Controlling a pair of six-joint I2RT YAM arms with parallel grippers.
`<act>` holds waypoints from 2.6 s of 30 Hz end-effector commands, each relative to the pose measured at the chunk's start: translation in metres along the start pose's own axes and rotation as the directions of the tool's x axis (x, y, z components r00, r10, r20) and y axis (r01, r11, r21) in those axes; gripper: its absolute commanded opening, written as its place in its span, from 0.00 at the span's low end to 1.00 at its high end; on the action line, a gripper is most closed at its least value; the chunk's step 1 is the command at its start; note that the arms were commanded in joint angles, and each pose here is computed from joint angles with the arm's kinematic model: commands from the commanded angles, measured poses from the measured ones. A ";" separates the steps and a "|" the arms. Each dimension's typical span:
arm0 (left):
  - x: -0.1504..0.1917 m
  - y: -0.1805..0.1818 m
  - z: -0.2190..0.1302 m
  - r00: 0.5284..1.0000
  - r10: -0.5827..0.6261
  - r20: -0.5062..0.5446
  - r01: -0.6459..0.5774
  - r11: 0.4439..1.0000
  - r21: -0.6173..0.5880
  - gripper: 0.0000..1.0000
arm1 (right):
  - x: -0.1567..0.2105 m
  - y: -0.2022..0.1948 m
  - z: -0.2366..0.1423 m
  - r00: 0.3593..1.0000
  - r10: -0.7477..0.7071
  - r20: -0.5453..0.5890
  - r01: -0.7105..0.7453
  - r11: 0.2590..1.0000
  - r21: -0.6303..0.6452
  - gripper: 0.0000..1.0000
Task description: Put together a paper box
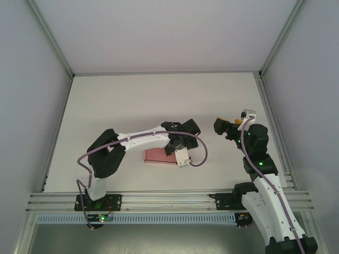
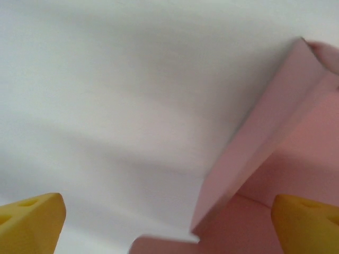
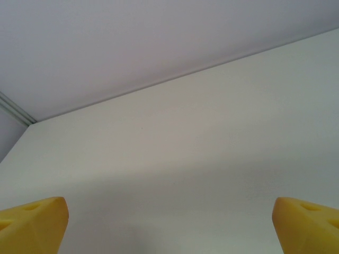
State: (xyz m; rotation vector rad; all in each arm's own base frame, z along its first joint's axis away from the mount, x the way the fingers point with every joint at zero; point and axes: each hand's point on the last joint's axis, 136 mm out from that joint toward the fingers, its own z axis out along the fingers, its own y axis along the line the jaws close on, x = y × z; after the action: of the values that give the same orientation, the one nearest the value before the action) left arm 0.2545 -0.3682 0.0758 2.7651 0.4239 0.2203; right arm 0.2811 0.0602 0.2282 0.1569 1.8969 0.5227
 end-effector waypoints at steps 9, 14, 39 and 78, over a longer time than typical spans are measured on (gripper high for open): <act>-0.018 0.091 -0.170 0.732 -0.531 0.428 0.668 0.683 -0.295 1.00 | -0.004 0.019 0.006 0.989 -0.139 -0.039 0.135 0.986 -0.097 0.98; 0.054 0.087 -0.228 0.312 -0.690 0.654 0.949 0.188 -0.254 1.00 | 0.011 0.051 0.010 0.975 -0.204 -0.087 0.169 0.938 -0.302 0.97; 0.097 -0.140 -0.161 -0.473 -0.699 0.536 0.798 -0.598 -0.076 1.00 | 0.141 0.122 0.081 0.441 -0.824 -0.355 0.530 0.558 -0.638 0.43; 0.086 -0.126 -0.147 -0.378 -0.807 0.453 0.922 -0.370 0.112 0.65 | 0.129 0.132 0.068 0.384 -0.913 -0.141 0.487 0.330 -0.809 0.00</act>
State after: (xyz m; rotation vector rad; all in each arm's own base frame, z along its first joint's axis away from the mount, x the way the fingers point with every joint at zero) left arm 0.2850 -0.1623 0.1620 0.8671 2.2482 -0.4740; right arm 0.2755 0.2357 0.1470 -1.5078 1.9802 0.5183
